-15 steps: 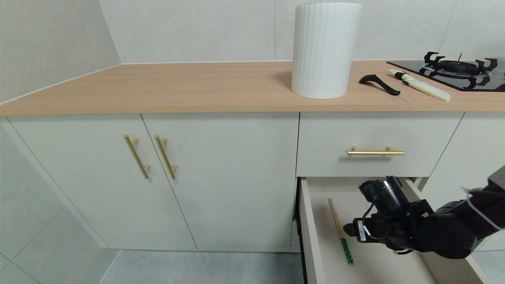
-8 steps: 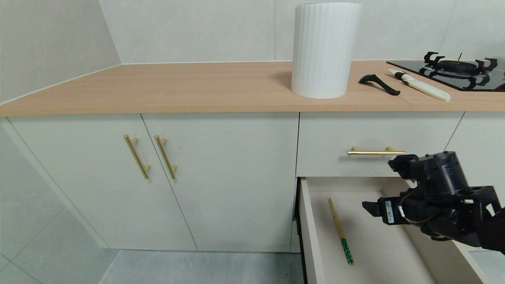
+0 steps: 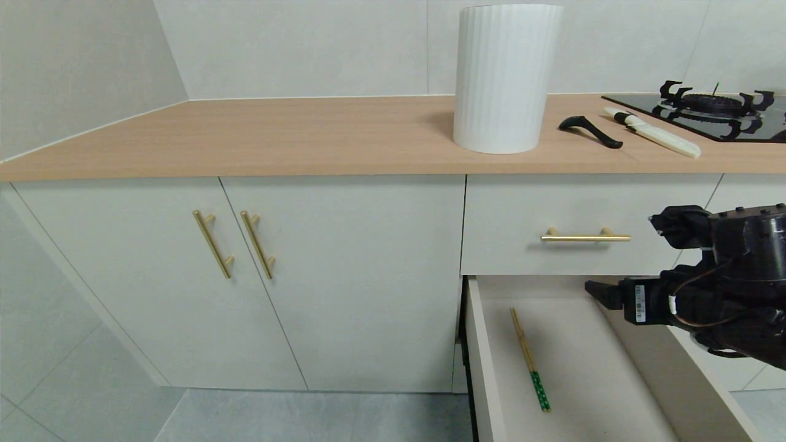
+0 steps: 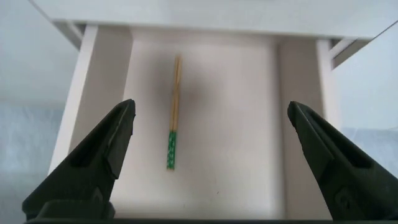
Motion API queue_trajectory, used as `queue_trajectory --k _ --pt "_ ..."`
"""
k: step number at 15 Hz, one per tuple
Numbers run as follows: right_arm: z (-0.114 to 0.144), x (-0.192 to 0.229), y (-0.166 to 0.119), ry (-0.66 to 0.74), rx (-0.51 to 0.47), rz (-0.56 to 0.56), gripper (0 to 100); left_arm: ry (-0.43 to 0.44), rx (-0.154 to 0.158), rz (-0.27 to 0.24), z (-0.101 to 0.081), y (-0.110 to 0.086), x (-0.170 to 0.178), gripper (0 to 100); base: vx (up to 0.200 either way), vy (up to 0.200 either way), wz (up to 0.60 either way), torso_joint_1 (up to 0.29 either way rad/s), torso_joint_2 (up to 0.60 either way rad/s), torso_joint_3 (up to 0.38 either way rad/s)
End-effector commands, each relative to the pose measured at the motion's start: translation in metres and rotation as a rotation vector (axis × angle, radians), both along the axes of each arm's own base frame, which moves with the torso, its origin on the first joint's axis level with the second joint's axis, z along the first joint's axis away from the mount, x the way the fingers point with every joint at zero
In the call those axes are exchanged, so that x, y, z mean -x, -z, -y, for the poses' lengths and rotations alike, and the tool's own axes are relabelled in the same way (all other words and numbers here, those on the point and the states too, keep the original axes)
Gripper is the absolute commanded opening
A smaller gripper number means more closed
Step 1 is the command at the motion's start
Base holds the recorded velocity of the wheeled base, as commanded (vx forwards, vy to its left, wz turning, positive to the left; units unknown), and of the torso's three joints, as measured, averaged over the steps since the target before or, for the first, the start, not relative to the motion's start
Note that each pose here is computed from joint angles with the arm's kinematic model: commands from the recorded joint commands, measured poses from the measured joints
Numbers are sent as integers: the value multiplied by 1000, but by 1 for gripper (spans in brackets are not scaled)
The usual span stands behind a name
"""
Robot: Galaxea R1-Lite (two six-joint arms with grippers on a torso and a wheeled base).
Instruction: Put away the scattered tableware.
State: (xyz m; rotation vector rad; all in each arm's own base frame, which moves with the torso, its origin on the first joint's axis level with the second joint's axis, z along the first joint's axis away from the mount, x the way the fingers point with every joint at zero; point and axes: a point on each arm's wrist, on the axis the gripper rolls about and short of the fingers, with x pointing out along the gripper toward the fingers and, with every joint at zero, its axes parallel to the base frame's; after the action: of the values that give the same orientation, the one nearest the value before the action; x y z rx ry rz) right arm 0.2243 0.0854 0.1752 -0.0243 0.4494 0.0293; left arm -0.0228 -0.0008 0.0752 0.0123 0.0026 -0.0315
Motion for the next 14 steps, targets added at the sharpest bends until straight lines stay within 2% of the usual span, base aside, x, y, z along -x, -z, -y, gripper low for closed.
queue_trajectory --k 1,3,6,14 --pt "4 8 -11 -4 -7 43 100 -1 0 0 0 0 0 100 0 0 0 0 0 0" --pt "6 10 -14 2 -12 56 100 -1 0 -2 0 0 0 100 0 0 0 16 -101 -82" --pt "12 8 -16 20 -5 62 100 -1 0 -2 0 0 0 100 0 0 0 77 -243 -279" --pt "13 9 -15 14 -5 61 100 -1 0 -2 0 0 0 100 0 0 0 154 -487 -299"
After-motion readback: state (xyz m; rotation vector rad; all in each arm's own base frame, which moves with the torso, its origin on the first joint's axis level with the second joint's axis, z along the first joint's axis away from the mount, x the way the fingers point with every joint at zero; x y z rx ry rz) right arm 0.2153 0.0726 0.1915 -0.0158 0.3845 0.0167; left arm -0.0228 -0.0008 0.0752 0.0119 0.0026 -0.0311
